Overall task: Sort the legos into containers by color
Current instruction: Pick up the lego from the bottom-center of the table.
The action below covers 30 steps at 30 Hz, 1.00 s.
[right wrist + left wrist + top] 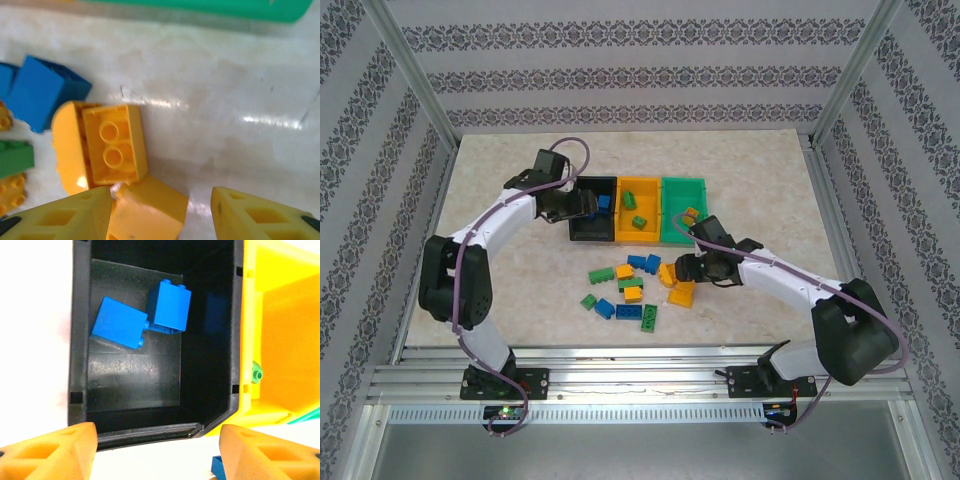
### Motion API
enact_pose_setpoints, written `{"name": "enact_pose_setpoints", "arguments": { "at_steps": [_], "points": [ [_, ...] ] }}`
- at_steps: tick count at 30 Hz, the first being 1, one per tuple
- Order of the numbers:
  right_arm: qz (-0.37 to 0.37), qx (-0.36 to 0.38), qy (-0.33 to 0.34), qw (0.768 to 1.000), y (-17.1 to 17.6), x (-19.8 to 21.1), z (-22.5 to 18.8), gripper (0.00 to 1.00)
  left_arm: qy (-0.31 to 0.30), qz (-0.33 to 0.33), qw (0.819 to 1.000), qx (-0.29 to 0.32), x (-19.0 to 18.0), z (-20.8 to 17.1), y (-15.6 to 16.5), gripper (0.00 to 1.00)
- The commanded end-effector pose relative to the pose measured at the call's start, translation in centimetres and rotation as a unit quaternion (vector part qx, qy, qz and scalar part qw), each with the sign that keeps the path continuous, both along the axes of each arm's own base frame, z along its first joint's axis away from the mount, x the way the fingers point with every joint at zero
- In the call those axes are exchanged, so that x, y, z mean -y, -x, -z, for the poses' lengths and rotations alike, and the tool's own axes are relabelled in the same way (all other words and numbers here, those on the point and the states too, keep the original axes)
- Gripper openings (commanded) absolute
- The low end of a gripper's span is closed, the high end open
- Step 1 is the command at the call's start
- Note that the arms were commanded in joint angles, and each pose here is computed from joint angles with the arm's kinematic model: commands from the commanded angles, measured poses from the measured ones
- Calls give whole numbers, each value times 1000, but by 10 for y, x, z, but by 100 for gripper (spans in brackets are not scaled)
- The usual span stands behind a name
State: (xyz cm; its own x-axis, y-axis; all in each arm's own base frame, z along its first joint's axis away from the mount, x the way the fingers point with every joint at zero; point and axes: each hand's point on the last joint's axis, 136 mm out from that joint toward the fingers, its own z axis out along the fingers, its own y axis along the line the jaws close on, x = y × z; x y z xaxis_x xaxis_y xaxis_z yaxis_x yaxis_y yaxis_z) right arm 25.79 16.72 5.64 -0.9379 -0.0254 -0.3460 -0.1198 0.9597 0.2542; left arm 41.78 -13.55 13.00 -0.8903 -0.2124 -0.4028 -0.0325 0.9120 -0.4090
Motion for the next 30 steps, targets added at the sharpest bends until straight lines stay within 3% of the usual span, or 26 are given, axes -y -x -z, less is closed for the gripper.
{"name": "enact_pose_setpoints", "arguments": {
  "at_steps": [1, 15, 21, 24, 30],
  "points": [
    [21, -26, -12, 999, 21, 5, 3, 56, 43, -4, 999, 33, 5, -21, -4, 65],
    [20, -50, -6, 998, 21, -22, 15, 61, 87, -23, 996, 19, -4, -11, 2, 66],
    [36, -57, 12, 998, 23, -16, 24, 61, 89, -32, 995, 11, -10, -5, 5, 66],
    [46, -58, 16, 997, 21, -12, 28, 57, 91, -31, 995, 9, -10, -3, 6, 66],
    [56, -46, 14, 997, 14, -9, 24, 41, 85, -32, 996, 9, -12, -1, 8, 66]
  ]
}}
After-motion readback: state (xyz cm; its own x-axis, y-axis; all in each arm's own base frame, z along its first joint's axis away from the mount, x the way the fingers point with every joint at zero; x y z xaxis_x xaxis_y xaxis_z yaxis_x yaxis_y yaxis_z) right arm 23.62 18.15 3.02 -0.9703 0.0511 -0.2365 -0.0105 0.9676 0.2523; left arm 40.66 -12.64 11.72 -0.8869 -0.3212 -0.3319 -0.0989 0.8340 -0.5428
